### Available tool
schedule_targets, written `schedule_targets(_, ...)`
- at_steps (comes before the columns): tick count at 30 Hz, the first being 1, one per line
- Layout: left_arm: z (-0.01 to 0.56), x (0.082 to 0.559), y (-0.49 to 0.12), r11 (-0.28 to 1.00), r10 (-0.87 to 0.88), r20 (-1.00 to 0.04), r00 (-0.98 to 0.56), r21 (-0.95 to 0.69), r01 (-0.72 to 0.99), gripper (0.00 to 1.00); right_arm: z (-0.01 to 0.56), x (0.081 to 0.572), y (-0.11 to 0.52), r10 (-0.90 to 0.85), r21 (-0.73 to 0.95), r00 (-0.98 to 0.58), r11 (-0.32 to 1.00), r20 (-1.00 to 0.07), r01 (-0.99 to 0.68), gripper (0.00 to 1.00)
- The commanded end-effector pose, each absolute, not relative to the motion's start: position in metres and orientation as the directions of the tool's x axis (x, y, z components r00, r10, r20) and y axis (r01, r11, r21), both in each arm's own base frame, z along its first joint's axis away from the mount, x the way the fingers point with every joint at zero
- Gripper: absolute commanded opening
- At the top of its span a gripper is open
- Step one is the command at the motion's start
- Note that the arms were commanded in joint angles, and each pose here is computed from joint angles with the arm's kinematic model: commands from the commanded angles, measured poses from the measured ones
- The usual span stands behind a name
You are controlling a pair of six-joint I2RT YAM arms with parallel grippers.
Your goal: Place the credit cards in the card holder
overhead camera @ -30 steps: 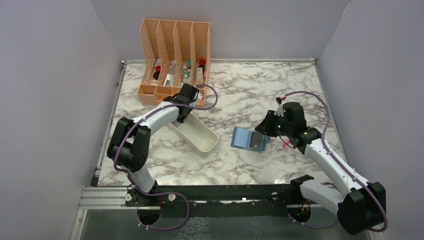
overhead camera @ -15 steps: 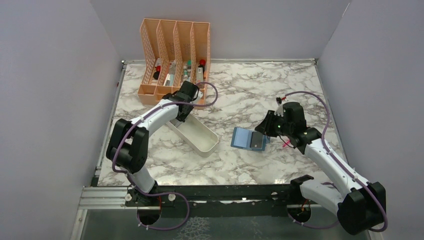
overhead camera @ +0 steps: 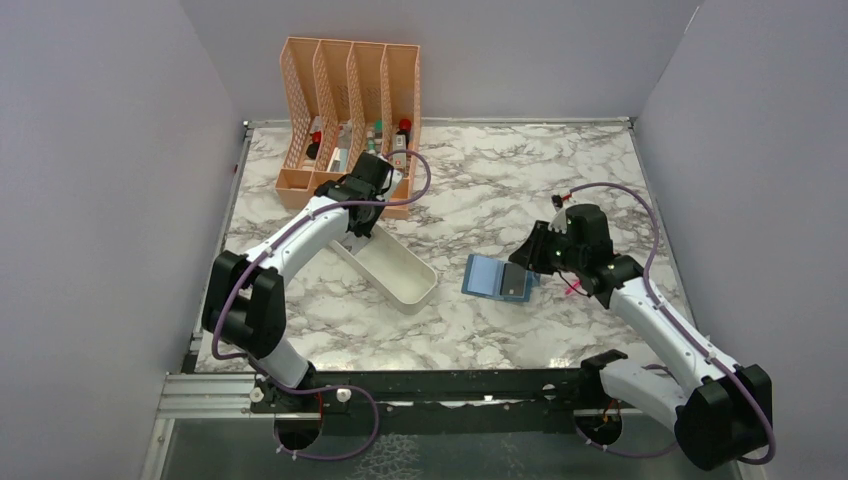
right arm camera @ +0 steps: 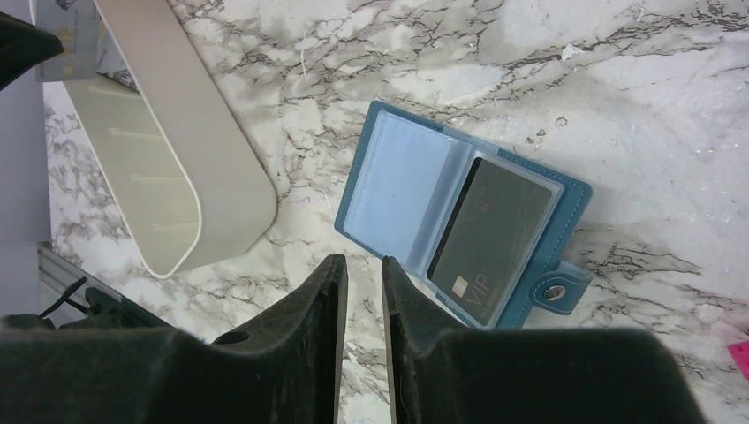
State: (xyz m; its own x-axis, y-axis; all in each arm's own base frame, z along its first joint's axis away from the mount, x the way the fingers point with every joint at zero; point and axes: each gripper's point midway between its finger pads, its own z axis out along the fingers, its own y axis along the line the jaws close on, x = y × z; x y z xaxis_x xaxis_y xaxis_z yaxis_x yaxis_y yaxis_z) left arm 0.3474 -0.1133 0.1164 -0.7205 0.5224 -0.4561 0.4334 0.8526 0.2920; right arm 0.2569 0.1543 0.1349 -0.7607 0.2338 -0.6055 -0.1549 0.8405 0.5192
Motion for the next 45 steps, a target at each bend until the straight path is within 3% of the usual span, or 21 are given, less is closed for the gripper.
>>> schedule_targets(1, 0.139, 0.352, -0.121, 0.877, 0.480, -0.521, -0.706, 0.259, 0.405, 0.00, 0.154, 0.255, 0.159, 0.244, 0.544, -0.747, 0.819, -0.618, -0.184, 0.27)
schedule_targets(10, 0.199, 0.346, -0.135, 0.944, 0.302, -0.675, -0.673, 0.115, 0.309, 0.00, 0.174, 0.241, 0.184, 0.230, 0.644, -0.763, 0.706, -0.604, -0.296, 0.29)
schedule_targets(14, 0.224, 0.336, -0.178, 0.912, 0.169, -0.749, -0.640, -0.128, 0.390, 0.00, 0.193, 0.232, 0.203, 0.238, 0.717, -0.766, 0.585, -0.597, -0.378, 0.32)
schedule_targets(18, 0.251, 0.319, -0.224, 0.785, 0.012, -0.778, -0.628, -0.382, 0.488, 0.00, 0.218, 0.222, 0.219, 0.259, 0.770, -0.756, 0.440, -0.601, -0.462, 0.37)
schedule_targets(23, 0.290, 0.297, -0.262, 0.557, -0.185, -0.742, -0.644, -0.619, 0.554, 0.00, 0.243, 0.215, 0.230, 0.266, 0.799, -0.760, 0.314, -0.593, -0.513, 0.39)
schedule_targets(30, 0.306, 0.257, -0.292, 0.197, -0.287, -0.562, -0.775, -0.827, 0.527, 0.00, 0.270, 0.214, 0.237, 0.305, 0.832, -0.774, 0.185, -0.555, -0.523, 0.38)
schedule_targets(41, 0.304, 0.228, -0.329, 0.118, -0.194, -0.534, -0.823, -0.846, 0.520, 0.00, 0.275, 0.226, 0.240, 0.334, 0.857, -0.789, 0.177, -0.515, -0.484, 0.41)
schedule_targets(45, 0.295, 0.223, -0.339, 0.113, -0.163, -0.520, -0.838, -0.854, 0.508, 0.00, 0.279, 0.222, 0.241, 0.330, 0.859, -0.794, 0.147, -0.510, -0.491, 0.36)
